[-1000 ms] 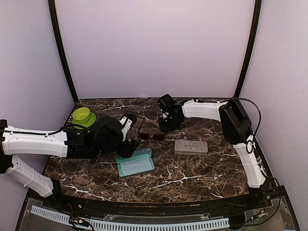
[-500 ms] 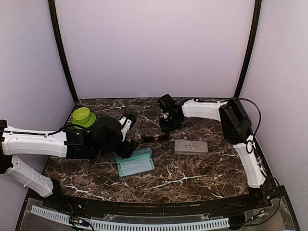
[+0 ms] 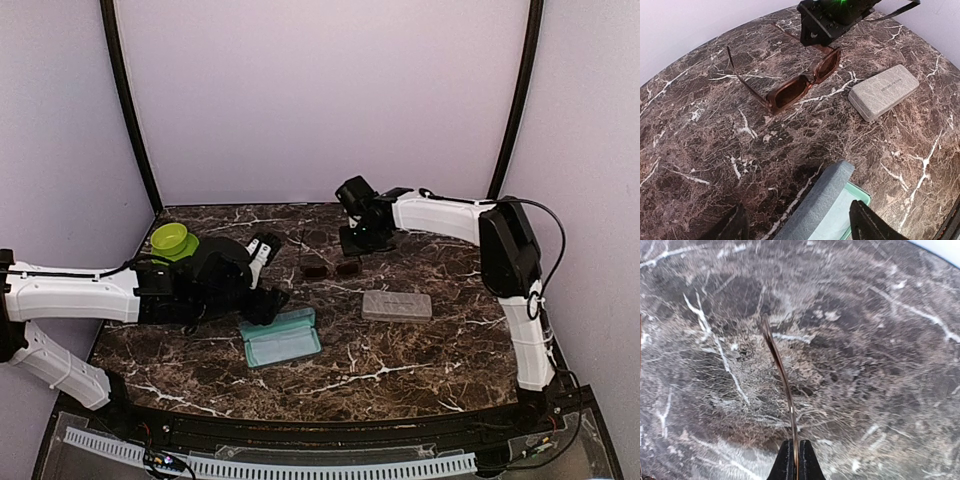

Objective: Organize the sunglasses
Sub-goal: Pick up the sunglasses from the center of the board.

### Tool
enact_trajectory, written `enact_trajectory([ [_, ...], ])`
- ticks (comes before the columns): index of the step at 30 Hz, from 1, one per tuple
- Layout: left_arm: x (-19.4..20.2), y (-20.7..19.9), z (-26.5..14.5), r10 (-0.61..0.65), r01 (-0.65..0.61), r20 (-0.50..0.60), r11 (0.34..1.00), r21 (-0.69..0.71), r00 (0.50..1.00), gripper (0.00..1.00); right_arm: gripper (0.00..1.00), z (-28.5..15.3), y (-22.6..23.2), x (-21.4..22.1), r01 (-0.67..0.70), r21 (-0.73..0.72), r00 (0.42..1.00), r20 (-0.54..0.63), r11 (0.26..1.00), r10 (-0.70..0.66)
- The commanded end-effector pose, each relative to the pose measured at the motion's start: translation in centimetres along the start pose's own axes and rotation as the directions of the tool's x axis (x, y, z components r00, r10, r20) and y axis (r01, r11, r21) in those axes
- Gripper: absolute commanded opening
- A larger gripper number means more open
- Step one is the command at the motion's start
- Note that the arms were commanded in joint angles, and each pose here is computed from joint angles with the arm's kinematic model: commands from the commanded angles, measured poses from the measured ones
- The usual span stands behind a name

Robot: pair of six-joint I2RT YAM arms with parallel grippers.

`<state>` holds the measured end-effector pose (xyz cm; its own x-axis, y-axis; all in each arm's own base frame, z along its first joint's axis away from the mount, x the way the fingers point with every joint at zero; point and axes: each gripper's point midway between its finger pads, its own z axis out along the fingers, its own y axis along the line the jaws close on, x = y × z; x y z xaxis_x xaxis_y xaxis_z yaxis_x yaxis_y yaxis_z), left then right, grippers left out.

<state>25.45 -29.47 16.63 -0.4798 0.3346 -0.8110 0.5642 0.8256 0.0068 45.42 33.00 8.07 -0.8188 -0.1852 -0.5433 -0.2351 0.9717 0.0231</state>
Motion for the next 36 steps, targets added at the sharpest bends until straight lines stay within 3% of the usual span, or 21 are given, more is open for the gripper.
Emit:
enact_trajectory([
  [1, -1.8, -0.9, -0.1, -0.050, 0.047, 0.029, 0.994, 0.100, 0.998, 0.73, 0.00, -4.9, -1.3, -3.4, -0.031, -0.011, 0.991, 0.130, 0.999, 0.032],
  [5, -3.7, -1.4, -1.1, -0.064, 0.049, 0.083, 0.984, 0.173, 0.994, 0.83, 0.00, -7.3, -1.9, -3.4, -0.033, -0.033, 0.984, 0.173, 0.999, 0.038],
  [9, -5.1, -1.9, -1.9, -0.089, 0.055, 0.122, 0.965, 0.258, 0.989, 0.86, 0.00, -9.4, -1.7, -2.5, -0.021, -0.094, 0.977, 0.210, 0.995, 0.040],
  [16, -6.7, -2.0, -3.0, -0.238, 0.173, 0.129, 0.907, 0.383, 0.963, 0.85, 0.00, -12.3, -1.0, 0.1, 0.016, -0.200, 0.958, 0.283, 0.980, 0.042],
  [22, -7.2, -2.2, -2.5, -0.322, 0.249, 0.119, 0.877, 0.411, 0.939, 0.81, 0.00, -13.8, -0.1, 1.9, 0.054, -0.228, 0.946, 0.324, 0.972, 0.023],
  [36, -8.0, -2.9, -1.2, -0.414, 0.338, 0.082, 0.828, 0.448, 0.906, 0.72, 0.00, -16.5, 1.3, 4.6, 0.093, -0.305, 0.921, 0.389, 0.948, 0.035],
])
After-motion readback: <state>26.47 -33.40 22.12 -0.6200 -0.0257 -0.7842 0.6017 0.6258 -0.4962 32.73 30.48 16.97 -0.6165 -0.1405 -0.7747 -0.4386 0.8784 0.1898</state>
